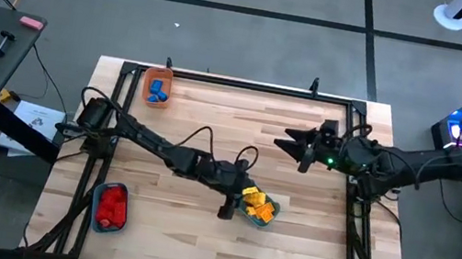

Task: Sort blocks
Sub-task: Put the yellow game piece into the right blue bin, then put the red game piece into the bottom left blue bin

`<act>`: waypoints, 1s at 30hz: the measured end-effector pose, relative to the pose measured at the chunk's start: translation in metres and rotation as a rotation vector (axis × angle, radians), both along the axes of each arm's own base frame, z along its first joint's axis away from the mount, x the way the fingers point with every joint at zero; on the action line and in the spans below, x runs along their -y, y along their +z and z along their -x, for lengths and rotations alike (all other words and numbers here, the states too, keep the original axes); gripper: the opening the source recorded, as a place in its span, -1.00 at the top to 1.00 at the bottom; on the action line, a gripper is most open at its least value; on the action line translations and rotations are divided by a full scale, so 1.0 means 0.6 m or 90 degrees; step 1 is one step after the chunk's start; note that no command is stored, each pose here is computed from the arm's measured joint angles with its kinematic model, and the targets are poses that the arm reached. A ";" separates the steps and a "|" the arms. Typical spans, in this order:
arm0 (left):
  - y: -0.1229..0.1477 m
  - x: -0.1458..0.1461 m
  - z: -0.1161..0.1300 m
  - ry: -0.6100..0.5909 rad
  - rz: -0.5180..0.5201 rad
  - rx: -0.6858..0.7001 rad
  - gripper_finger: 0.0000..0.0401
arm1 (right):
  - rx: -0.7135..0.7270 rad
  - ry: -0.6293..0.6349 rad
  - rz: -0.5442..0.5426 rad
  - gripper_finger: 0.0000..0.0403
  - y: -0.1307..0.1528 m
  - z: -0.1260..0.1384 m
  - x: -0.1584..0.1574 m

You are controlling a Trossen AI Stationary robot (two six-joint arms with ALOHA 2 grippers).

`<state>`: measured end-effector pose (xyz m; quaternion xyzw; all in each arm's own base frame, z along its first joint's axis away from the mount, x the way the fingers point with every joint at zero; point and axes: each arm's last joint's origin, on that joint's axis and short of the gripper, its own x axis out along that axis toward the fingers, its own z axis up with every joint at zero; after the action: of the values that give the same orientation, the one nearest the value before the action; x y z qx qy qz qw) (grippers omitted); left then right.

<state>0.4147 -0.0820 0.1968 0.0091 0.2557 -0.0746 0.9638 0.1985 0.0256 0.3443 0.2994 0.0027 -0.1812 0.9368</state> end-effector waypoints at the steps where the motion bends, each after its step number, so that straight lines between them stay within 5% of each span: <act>1: -0.002 -0.001 -0.001 0.001 0.000 0.000 0.12 | -0.003 0.004 -0.003 -0.07 -0.002 -0.002 -0.001; 10: 0.024 -0.018 0.013 0.003 -0.021 -0.045 -0.16 | -0.004 0.005 -0.018 -0.07 -0.004 -0.005 -0.001; 15: 0.107 -0.084 0.063 0.043 -0.054 -0.089 -0.18 | -0.014 -0.129 -0.131 -0.07 -0.019 0.000 0.039; 20: 0.186 -0.162 0.137 0.147 -0.007 -0.023 -0.19 | -0.309 -0.249 -0.279 -0.02 -0.080 0.008 0.114; 24: 0.214 -0.192 0.206 0.219 0.080 0.074 -0.19 | -0.562 -0.331 -0.277 0.02 -0.125 0.012 0.169; 30: 0.194 -0.186 0.282 0.275 0.180 0.111 -0.19 | -0.701 -0.391 -0.300 0.03 -0.190 -0.001 0.243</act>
<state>0.2452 0.0296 0.3133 -0.1741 0.1548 0.0985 0.9675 0.1990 -0.1203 0.2303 0.3471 0.4345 -0.5602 0.6139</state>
